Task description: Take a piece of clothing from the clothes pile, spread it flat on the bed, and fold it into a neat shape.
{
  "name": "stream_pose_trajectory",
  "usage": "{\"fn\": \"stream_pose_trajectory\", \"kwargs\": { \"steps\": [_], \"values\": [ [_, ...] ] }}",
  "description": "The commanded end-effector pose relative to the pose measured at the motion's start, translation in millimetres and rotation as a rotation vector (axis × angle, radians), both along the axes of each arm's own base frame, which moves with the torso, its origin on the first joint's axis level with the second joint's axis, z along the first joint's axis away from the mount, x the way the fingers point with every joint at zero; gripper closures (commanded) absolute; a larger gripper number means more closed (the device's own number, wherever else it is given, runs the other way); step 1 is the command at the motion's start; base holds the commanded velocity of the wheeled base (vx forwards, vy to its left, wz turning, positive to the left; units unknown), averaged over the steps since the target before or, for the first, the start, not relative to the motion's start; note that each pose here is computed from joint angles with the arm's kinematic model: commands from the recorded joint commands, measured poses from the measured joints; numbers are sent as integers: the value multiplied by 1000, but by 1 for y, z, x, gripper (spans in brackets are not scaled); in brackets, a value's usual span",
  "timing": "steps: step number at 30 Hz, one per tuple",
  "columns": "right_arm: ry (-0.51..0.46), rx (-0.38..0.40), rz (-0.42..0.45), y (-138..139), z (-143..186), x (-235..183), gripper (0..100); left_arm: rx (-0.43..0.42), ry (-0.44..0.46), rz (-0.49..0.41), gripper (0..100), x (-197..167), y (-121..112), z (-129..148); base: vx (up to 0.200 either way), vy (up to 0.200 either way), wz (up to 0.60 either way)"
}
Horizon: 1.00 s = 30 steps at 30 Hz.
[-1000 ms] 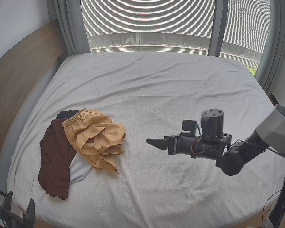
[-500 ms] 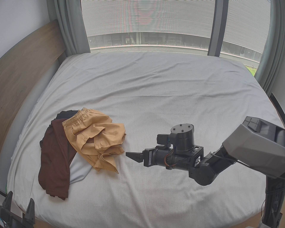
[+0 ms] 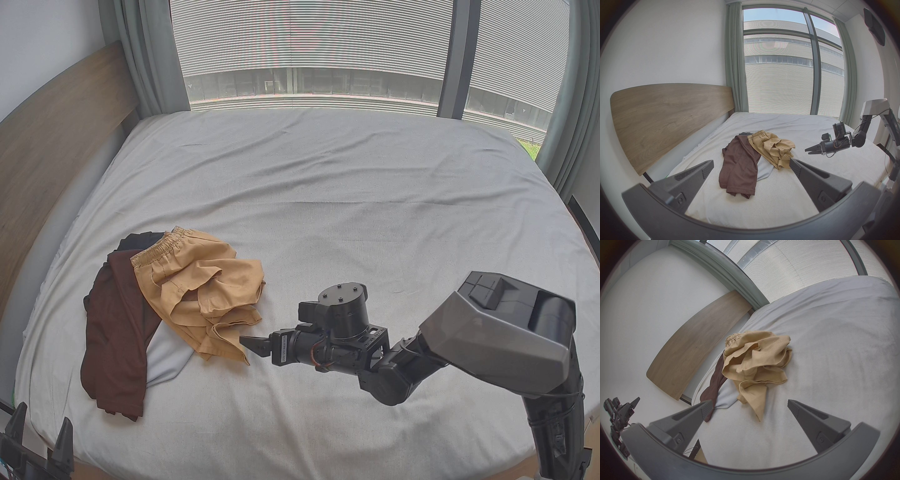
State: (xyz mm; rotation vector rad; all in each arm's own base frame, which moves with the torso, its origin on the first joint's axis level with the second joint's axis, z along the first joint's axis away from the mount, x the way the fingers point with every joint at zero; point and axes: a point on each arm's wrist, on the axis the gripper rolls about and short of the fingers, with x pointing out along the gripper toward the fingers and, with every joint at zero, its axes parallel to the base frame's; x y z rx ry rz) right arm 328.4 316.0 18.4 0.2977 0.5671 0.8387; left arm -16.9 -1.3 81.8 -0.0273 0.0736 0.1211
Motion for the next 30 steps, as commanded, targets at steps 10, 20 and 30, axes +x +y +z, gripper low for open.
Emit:
{"fn": "stream_pose_trajectory", "kwargs": {
  "steps": [10, 20, 30],
  "values": [
    [71, -3, -14, 35, -25, 8, 0, -1, 19, 1, 0, 1, 0, -5, 0, 0, 0],
    [102, -9, 11, 52, -42, 1, 0, -1, 19, 1, 0, 1, 0, -5, 0, 0, 0],
    [146, -32, -1, 63, -53, 13, 0, -1, 20, 1, 0, 1, 0, -5, 0, 0, 0]
  ]
}}
